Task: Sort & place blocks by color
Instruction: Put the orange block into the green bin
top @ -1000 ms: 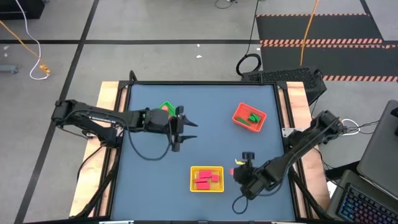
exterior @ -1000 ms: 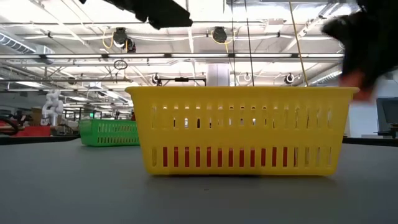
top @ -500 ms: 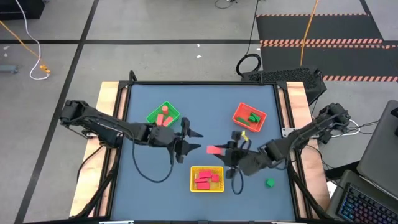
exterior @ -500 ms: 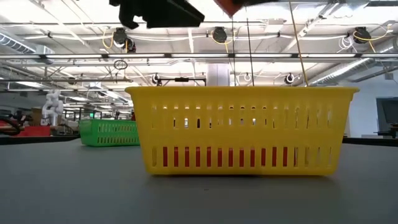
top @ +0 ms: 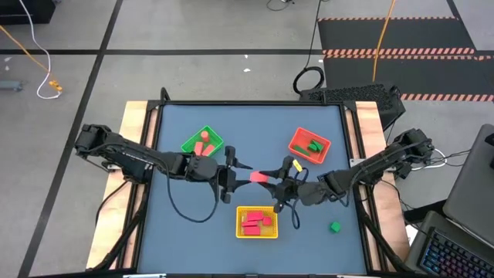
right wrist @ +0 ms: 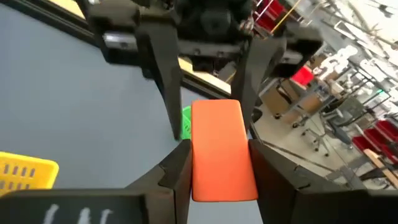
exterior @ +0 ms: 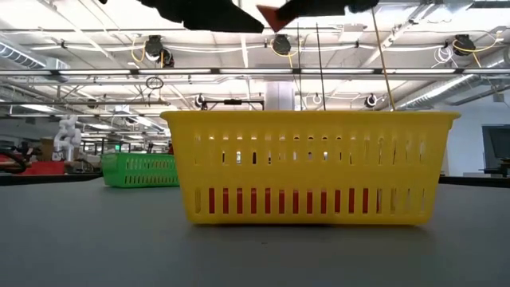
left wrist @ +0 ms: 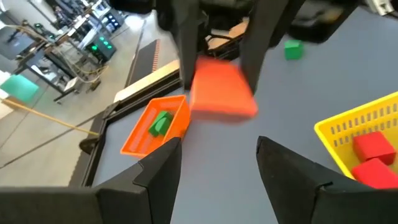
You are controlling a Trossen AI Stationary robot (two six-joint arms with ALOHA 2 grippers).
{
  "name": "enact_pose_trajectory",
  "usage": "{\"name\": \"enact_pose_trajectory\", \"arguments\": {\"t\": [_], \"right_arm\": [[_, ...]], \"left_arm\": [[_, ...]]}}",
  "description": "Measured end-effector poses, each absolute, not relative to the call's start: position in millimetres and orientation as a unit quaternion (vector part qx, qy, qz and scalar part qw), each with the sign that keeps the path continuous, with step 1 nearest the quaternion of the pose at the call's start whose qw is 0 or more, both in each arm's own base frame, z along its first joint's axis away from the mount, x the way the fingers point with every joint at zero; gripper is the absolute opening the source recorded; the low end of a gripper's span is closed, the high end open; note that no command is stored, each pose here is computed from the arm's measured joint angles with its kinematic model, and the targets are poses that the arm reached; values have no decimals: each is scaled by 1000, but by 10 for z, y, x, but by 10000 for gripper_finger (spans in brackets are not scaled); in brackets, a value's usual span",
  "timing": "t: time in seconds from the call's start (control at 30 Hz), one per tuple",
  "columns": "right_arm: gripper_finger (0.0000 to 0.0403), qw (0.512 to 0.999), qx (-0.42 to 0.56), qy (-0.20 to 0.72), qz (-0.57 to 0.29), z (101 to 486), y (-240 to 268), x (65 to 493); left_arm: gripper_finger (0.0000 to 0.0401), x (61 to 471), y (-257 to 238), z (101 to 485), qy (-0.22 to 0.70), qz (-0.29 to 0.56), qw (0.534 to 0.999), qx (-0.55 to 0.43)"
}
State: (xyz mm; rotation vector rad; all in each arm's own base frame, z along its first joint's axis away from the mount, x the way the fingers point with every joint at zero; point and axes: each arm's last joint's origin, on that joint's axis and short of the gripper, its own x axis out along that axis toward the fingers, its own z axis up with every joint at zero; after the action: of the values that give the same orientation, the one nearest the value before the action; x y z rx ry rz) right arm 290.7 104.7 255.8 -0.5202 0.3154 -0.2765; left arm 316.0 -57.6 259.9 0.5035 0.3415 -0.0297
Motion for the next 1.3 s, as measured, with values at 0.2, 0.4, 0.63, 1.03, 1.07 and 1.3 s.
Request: {"name": "enact_pose_trajectory", "arguments": {"t": [0.2, 0.4, 0.63, 1.03, 1.07, 1.3], "right_arm": [[120, 944, -248, 159, -146, 2454, 952, 2901], [120, 947, -247, 154, -137, 2435, 933, 2905], [120, 948, -248, 140, -139, 2467, 935, 2914], [120, 951, -242, 134, -139, 2480, 927, 2921], [120, 953, -239, 133, -133, 2479, 929, 2923], [120, 955, -231, 129, -134, 2485, 926, 2925]], "left_arm": [[209, 3168, -586, 2625, 153, -17, 958, 243], [209, 3173, -592, 2648, 142, -17, 960, 239], [209, 3174, -592, 2652, 140, -15, 962, 235], [209, 3175, -588, 2652, 141, -13, 962, 232], [207, 3175, -588, 2653, 140, -12, 963, 232], [122, 3180, -584, 2672, 132, -3, 965, 227]]}}
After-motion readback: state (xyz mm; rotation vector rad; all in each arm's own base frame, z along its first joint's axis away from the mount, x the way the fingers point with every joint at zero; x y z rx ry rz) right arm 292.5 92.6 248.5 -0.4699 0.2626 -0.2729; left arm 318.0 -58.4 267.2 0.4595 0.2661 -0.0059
